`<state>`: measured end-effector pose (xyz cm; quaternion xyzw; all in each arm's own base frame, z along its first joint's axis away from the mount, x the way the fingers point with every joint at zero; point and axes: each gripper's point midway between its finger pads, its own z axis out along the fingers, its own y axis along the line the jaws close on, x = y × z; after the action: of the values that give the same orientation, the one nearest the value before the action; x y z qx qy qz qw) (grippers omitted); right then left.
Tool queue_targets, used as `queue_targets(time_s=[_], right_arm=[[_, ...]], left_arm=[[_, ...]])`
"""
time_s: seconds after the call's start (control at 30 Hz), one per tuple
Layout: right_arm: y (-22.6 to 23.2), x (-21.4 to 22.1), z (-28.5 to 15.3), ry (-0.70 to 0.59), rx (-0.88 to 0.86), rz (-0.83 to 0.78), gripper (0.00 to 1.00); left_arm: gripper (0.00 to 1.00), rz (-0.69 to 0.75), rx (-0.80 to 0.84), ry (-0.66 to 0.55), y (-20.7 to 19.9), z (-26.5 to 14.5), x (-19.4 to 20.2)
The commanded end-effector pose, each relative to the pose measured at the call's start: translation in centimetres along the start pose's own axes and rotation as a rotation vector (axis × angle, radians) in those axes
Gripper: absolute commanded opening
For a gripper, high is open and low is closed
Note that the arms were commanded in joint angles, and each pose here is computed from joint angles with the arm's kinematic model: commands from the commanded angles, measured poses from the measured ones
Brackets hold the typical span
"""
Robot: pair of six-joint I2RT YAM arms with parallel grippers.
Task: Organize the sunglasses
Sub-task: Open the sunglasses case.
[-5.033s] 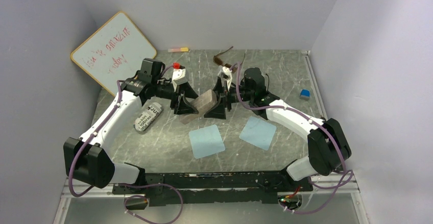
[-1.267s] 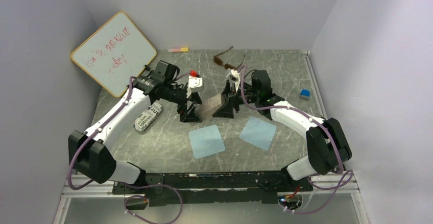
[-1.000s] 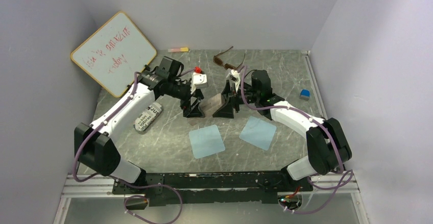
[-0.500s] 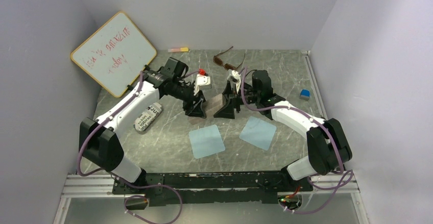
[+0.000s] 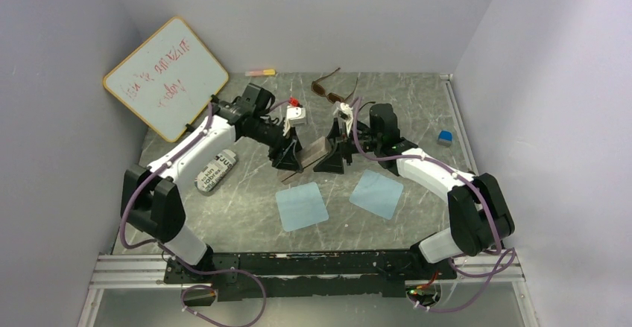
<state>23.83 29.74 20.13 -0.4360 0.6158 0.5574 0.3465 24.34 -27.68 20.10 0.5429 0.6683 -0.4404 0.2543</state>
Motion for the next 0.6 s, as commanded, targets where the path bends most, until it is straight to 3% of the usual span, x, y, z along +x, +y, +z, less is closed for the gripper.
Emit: queue_targets(time_s=[0.0,0.13,0.2,0.27,0.5,0.57], right_arm=[[2.3,-3.6,0.2,-0.097,-0.08,-0.105,0.75],[2.1,-4.0,0.4,-0.132,-0.068,-0.066,0.8],[1.9,-4.1,0.4,-0.144,-0.055,-0.056,0.89],[1.9,-4.0,0.5,-0.144,-0.058,-0.051,0.92],[1.6,-3.5,0.9,-0.138,-0.047,-0.063,0.92],[1.3,-3.3,1.0,-0.14,-0.034,-0.06,0.87]], left_arm=[[0.05,0.001,-0.059,-0.079,0.3,-0.4,-1.7],[0.05,0.005,-0.117,-0.096,1.0,-0.6,-1.9],[0.05,0.007,-0.136,-0.103,1.2,-0.7,-2.0],[0.05,0.004,-0.141,-0.112,1.1,-0.8,-2.1],[0.05,0.0,-0.12,-0.137,0.5,-0.8,-2.4],[0.05,0.003,-0.104,-0.142,0.2,-0.9,-2.6]])
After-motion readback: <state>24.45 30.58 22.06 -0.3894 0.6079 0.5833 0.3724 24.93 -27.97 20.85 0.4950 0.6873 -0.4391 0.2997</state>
